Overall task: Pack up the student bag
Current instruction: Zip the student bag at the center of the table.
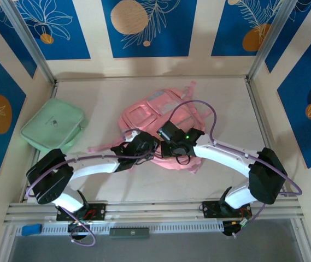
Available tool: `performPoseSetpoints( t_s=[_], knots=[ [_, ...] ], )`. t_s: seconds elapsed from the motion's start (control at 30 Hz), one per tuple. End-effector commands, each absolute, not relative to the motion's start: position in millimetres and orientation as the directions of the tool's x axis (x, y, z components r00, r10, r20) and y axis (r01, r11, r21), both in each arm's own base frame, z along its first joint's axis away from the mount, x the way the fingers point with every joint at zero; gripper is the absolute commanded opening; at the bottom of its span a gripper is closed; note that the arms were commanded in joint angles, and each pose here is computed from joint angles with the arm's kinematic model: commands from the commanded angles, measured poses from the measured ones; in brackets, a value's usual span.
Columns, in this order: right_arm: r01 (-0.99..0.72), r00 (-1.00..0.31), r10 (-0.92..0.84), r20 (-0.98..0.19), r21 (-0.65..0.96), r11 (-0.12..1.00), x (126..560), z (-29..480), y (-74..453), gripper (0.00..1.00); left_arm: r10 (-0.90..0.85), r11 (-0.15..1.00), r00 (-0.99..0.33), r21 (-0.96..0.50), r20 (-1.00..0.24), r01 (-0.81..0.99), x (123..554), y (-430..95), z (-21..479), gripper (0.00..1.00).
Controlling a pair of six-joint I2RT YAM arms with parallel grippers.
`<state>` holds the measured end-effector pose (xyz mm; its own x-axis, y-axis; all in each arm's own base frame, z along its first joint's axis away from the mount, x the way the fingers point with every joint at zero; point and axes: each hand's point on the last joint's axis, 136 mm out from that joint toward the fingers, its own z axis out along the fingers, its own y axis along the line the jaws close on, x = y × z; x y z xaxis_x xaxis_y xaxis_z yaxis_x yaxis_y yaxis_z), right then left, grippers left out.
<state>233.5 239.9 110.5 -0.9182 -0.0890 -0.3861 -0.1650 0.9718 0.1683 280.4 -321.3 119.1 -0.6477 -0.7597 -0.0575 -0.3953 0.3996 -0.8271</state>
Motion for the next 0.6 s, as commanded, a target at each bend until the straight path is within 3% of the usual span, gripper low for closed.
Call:
performPoseSetpoints(
  t_s=[0.0, 0.27, 0.57],
  knots=[
    [-0.121, -0.922, -0.088, -0.377, 0.063, 0.991, 232, 121, 208, 0.00, -0.769, 0.464, -0.628, -0.780, -0.119, -0.421, 288, -285, 101, 0.00],
    [0.004, -0.951, 0.011, -0.308, 0.021, 1.000, 252, 115, 157, 0.00, -0.623, 0.645, -0.746, -0.694, -0.235, -0.319, 286, -236, 106, 0.00],
    [-0.068, -0.944, -0.059, -0.326, 0.014, 0.998, 264, 120, 170, 0.00, -0.440, 0.784, -0.831, -0.597, -0.340, -0.170, 316, -186, 126, 0.00]
  ],
)
